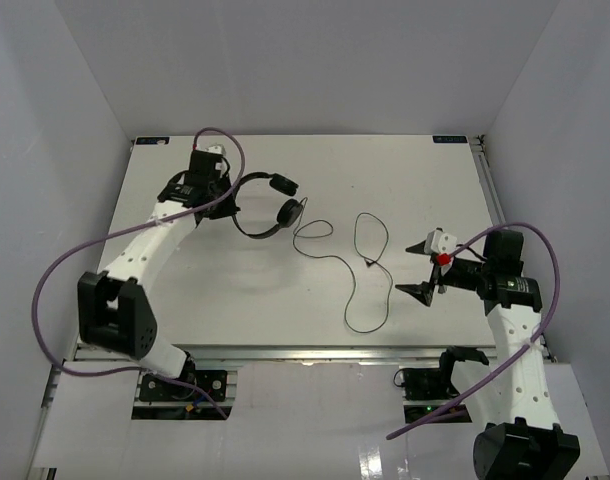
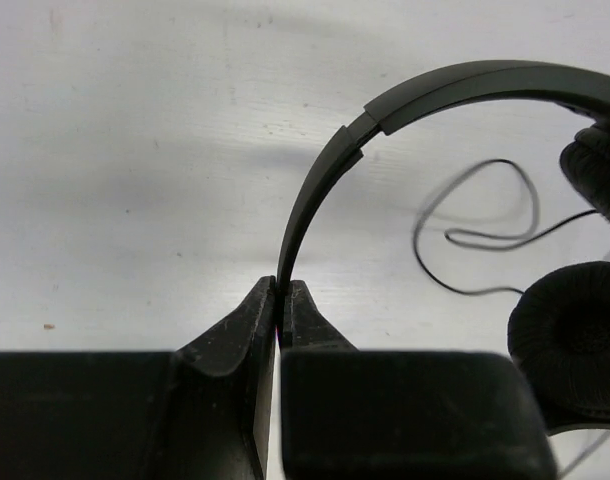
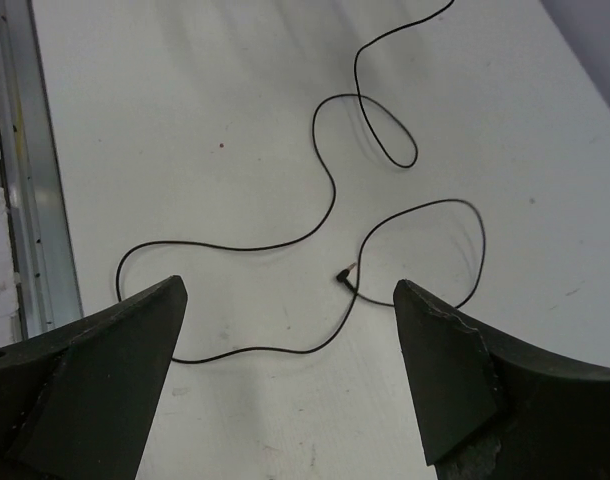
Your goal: Wrap the headphones
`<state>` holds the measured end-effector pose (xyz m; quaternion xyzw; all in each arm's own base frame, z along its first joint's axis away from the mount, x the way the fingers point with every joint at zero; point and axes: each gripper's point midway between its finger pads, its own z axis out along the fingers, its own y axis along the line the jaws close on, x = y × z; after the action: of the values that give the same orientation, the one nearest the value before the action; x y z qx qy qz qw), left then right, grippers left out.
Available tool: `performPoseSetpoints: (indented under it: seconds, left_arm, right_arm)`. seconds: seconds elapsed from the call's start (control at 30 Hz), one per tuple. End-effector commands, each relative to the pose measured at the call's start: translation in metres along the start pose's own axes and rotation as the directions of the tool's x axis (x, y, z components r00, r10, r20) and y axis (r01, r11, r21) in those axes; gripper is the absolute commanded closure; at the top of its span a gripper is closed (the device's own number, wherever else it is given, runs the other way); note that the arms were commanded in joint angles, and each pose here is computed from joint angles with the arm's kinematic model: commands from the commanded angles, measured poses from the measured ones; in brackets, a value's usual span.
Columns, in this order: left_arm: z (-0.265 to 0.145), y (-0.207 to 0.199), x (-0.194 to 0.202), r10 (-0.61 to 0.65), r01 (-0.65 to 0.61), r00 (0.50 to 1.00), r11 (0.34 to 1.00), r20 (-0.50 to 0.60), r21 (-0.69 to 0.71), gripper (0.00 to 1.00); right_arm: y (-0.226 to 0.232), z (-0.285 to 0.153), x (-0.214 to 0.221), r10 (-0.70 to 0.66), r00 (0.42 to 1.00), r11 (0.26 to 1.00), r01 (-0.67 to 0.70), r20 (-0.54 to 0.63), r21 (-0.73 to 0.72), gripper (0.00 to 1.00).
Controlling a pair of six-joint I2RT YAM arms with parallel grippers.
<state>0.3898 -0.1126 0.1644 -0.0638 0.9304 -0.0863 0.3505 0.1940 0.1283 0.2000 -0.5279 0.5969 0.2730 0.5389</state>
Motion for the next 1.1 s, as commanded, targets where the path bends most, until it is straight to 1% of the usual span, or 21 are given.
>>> performPoseSetpoints:
  seconds: [0.0, 0.07, 0.1, 0.17, 0.2, 0.37, 0.47, 0.57, 0.67, 0.73, 0.8, 0.9, 1.07]
  left_arm:
    - [-0.066, -0.024, -0.009, -0.04, 0.02, 0.993, 0.985, 0.115, 0.171, 1.0]
    - [-0.088, -0.03, -0.004, -0.06, 0.03, 0.99, 0.972, 0.127, 0.233, 1.0]
    - [-0.096, -0.031, -0.002, -0.067, 0.035, 0.99, 0.969, 0.122, 0.245, 1.0]
    - [-0.119, -0.038, -0.004, -0.092, 0.046, 0.986, 0.953, 0.141, 0.299, 1.0]
    - [-0.127, -0.041, -0.005, -0.102, 0.05, 0.984, 0.947, 0.146, 0.318, 1.0]
    - [-0.16, -0.055, -0.012, -0.147, 0.077, 0.978, 0.914, 0.147, 0.399, 1.0]
    - [-0.173, -0.062, -0.014, -0.17, 0.094, 0.976, 0.893, 0.137, 0.44, 1.0]
    - [-0.181, -0.07, -0.015, -0.2, 0.123, 0.973, 0.871, 0.113, 0.476, 1.0]
    - [-0.188, -0.077, -0.018, -0.224, 0.148, 0.97, 0.85, 0.091, 0.506, 1.0]
    - [-0.193, -0.082, -0.019, -0.234, 0.159, 0.969, 0.833, 0.076, 0.53, 1.0]
    - [-0.198, -0.086, -0.022, -0.249, 0.174, 0.966, 0.819, 0.067, 0.546, 1.0]
    - [-0.203, -0.092, -0.026, -0.271, 0.195, 0.961, 0.801, 0.053, 0.566, 1.0]
    - [-0.204, -0.097, -0.028, -0.279, 0.207, 0.96, 0.784, 0.034, 0.586, 1.0]
  right_arm:
    - [-0.006, -0.004, -0.038, -0.056, 0.998, 0.998, 0.057, 0.015, -0.029, 0.1]
    - [-0.009, -0.002, -0.05, -0.008, 1.0, 1.0, 0.009, 0.028, -0.027, 0.09]
    - [-0.019, -0.001, -0.057, -0.042, 0.998, 0.999, 0.042, 0.035, 0.005, 0.1]
    - [-0.031, 0.001, -0.069, -0.019, 0.999, 0.999, 0.017, 0.039, 0.04, 0.1]
    - [-0.031, 0.005, -0.076, -0.005, 0.999, 0.999, 0.004, 0.046, 0.033, 0.1]
    - [-0.048, 0.016, -0.09, 0.173, 0.984, 0.985, -0.174, 0.05, 0.013, 0.1]
    - [-0.054, 0.027, -0.094, 0.218, 0.974, 0.976, -0.217, 0.066, -0.015, 0.1]
    - [-0.048, 0.042, -0.094, 0.256, 0.963, 0.965, -0.25, 0.084, -0.076, 0.1]
    - [-0.044, 0.06, -0.09, 0.229, 0.969, 0.969, -0.217, 0.094, -0.121, 0.1]
    - [-0.042, 0.072, -0.09, 0.161, 0.981, 0.978, -0.144, 0.109, -0.153, 0.1]
    - [-0.04, 0.082, -0.09, 0.123, 0.985, 0.977, -0.098, 0.122, -0.191, 0.1]
    - [-0.046, 0.099, -0.094, 0.044, 0.988, 0.977, -0.012, 0.145, -0.215, 0.1]
    - [-0.052, 0.12, -0.097, -0.109, 0.975, 0.962, 0.152, 0.193, -0.225, 0.1]
